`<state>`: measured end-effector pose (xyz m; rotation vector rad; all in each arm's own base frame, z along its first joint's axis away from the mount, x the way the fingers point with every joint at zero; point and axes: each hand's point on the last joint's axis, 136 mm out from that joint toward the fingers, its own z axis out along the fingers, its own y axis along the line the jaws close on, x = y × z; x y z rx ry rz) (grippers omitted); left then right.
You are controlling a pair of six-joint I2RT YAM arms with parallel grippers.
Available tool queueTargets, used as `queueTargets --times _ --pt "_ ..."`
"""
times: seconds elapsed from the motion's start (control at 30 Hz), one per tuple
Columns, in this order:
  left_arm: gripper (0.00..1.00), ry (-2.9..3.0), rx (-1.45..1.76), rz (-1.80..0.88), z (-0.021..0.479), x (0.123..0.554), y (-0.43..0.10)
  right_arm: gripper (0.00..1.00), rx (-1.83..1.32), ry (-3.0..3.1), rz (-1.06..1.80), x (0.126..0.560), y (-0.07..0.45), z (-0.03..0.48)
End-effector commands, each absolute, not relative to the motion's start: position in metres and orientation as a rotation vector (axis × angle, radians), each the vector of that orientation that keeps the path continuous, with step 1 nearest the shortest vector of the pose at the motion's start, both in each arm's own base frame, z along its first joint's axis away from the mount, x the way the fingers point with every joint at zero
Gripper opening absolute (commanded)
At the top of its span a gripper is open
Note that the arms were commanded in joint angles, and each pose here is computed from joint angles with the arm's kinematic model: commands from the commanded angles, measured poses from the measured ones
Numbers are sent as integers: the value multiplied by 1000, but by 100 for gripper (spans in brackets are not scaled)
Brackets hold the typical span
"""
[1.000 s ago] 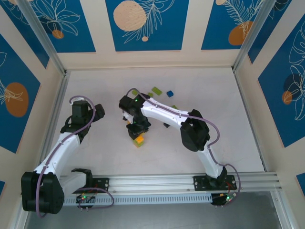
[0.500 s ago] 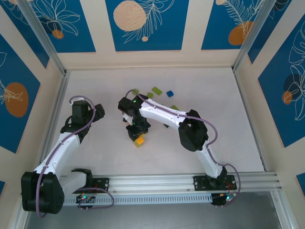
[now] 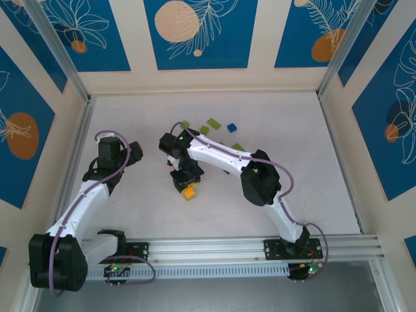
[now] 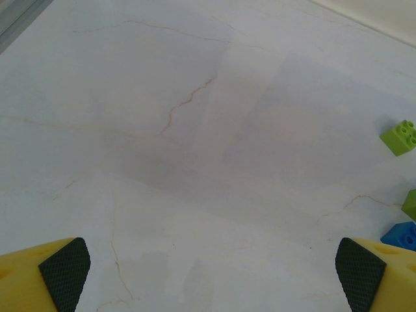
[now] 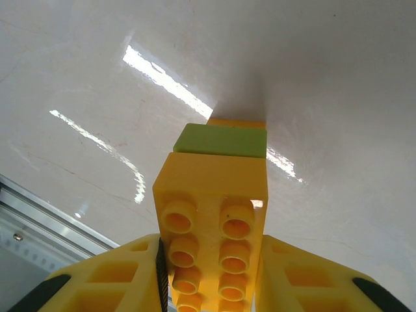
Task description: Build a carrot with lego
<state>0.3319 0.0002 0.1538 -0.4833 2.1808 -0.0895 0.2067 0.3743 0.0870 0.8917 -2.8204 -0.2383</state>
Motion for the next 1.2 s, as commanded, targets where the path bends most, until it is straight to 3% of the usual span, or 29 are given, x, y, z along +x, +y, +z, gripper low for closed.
queueTargets --times 0.0,1.17 --pt "100 2151 -510 -86 162 334 6 35 829 -2781 -127 198 365 66" --pt "100 2154 -510 -86 161 334 6 33 859 -2702 227 186 322 28"
